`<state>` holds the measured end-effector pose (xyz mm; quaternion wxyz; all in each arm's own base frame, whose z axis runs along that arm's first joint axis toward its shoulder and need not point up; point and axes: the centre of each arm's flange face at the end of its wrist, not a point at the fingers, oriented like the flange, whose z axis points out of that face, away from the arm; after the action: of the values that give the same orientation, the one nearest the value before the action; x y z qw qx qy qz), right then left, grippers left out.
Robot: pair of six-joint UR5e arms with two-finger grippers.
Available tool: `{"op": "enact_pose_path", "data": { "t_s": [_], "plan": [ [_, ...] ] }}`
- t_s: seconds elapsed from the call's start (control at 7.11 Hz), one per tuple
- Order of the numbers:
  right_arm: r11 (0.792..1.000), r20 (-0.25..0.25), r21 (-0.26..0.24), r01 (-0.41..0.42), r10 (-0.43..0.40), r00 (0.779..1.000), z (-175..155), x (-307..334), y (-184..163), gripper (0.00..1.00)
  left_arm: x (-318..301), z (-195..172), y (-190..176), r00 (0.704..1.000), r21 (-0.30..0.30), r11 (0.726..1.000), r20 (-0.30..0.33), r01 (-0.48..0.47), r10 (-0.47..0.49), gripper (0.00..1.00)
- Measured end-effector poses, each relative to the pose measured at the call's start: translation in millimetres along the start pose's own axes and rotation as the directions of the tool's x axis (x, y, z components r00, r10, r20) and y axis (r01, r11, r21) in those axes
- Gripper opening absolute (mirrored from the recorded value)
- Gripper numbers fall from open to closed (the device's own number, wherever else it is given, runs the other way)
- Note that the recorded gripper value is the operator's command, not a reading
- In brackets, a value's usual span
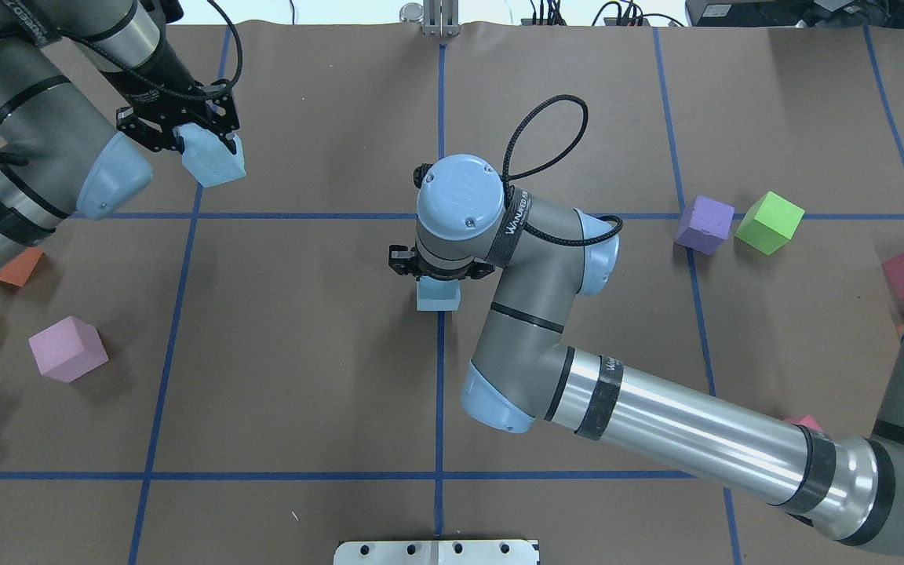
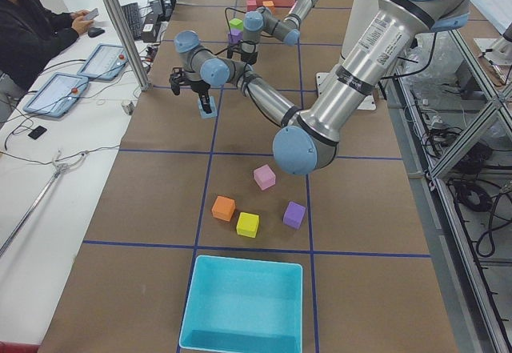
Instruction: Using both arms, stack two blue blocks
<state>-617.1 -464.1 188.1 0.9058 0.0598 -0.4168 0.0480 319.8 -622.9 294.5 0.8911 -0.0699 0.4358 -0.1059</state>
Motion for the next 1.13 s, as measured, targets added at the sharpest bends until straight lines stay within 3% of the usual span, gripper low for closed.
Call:
{"op": "enact_pose_path", "data": {
  "t_s": [0.14,0.28,0.84,1.13],
  "plan": [
    [1.0,-0.003,-0.003,-0.005,0.005,1.0,0.6,0.1,0.4,0.92,-0.2,-0.1,0.2,1.0,0.0,1.0,0.0,0.0,0.0,0.56],
    [1.0,-0.006,-0.006,-0.011,0.011,1.0,1.4,0.3,1.2,1.0,-0.2,-0.2,0.5,1.0,0.0,1.0,0.0,-0.001,0.001,0.56],
    [1.0,0.008,-0.012,-0.02,0.02,1.0,-7.1,3.3,-5.8,1.0,1.7,-3.0,2.7,1.0,0.004,1.0,-0.005,-0.004,0.004,0.56],
    [0.998,0.056,-0.043,-0.043,0.045,0.997,-43.8,42.8,-38.9,1.0,17.4,-11.5,8.8,1.0,0.013,1.0,-0.021,-0.018,0.018,0.56]
  ]
}}
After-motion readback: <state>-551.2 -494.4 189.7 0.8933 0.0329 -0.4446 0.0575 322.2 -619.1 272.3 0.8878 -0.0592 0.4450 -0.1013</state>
